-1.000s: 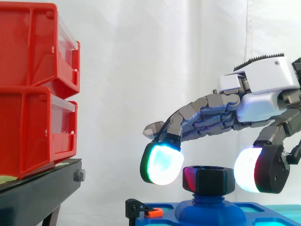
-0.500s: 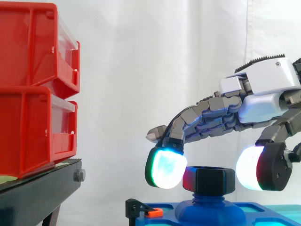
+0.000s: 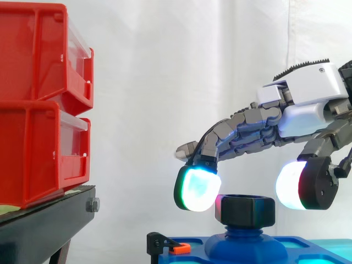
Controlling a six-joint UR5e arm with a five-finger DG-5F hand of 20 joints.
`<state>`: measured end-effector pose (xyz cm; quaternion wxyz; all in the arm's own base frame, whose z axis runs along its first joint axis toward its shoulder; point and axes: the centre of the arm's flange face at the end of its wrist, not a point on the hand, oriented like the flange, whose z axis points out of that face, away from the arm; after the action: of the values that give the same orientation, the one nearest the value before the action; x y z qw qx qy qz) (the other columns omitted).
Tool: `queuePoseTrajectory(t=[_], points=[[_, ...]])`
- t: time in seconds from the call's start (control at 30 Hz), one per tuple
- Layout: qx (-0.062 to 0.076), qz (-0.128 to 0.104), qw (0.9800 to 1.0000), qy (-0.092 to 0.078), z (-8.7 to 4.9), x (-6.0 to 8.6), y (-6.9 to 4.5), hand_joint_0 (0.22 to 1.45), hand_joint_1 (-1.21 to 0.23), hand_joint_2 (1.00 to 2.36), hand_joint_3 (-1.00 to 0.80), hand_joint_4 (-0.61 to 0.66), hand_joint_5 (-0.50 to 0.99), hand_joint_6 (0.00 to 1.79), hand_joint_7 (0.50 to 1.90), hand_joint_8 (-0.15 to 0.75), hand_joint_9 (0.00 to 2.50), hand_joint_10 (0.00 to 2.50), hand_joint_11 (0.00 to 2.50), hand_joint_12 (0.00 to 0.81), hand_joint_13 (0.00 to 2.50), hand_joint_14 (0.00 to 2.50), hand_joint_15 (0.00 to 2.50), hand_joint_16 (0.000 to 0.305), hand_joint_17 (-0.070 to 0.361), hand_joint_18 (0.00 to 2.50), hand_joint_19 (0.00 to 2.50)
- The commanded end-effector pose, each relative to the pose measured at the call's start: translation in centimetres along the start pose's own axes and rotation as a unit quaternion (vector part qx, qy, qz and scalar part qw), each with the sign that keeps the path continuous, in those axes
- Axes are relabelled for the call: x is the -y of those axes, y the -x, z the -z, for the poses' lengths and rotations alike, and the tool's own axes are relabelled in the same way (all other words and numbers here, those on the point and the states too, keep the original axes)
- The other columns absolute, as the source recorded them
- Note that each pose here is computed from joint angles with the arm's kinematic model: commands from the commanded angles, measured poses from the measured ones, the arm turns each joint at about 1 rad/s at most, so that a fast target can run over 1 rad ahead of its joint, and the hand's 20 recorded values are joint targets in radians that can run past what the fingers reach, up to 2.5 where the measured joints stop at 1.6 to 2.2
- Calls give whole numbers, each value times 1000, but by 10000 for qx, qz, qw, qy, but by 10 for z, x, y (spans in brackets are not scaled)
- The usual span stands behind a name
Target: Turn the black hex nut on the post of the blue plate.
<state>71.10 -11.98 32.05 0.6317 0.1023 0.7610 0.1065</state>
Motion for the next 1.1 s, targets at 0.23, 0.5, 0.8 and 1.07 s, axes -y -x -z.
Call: queuePoseTrajectory(t=[0.23,0.5,0.8,1.07], points=[[-116,63,9999,-55,5,3,2,385,-669,1000,-500,127,-300,502,728,163,0,0,0,343,0,0,0,52,116,0,0],[-202,98,9997,-88,11,2,6,386,-663,1000,-500,135,-300,502,730,162,0,0,0,342,0,0,0,52,116,0,0],[-284,188,9994,-109,19,0,13,388,-660,1000,-500,134,-300,502,729,162,0,0,0,341,0,0,0,52,116,0,0],[-308,205,9993,-108,23,-2,17,389,-656,1000,-500,136,-300,502,735,161,0,0,0,340,0,0,0,52,116,0,0]])
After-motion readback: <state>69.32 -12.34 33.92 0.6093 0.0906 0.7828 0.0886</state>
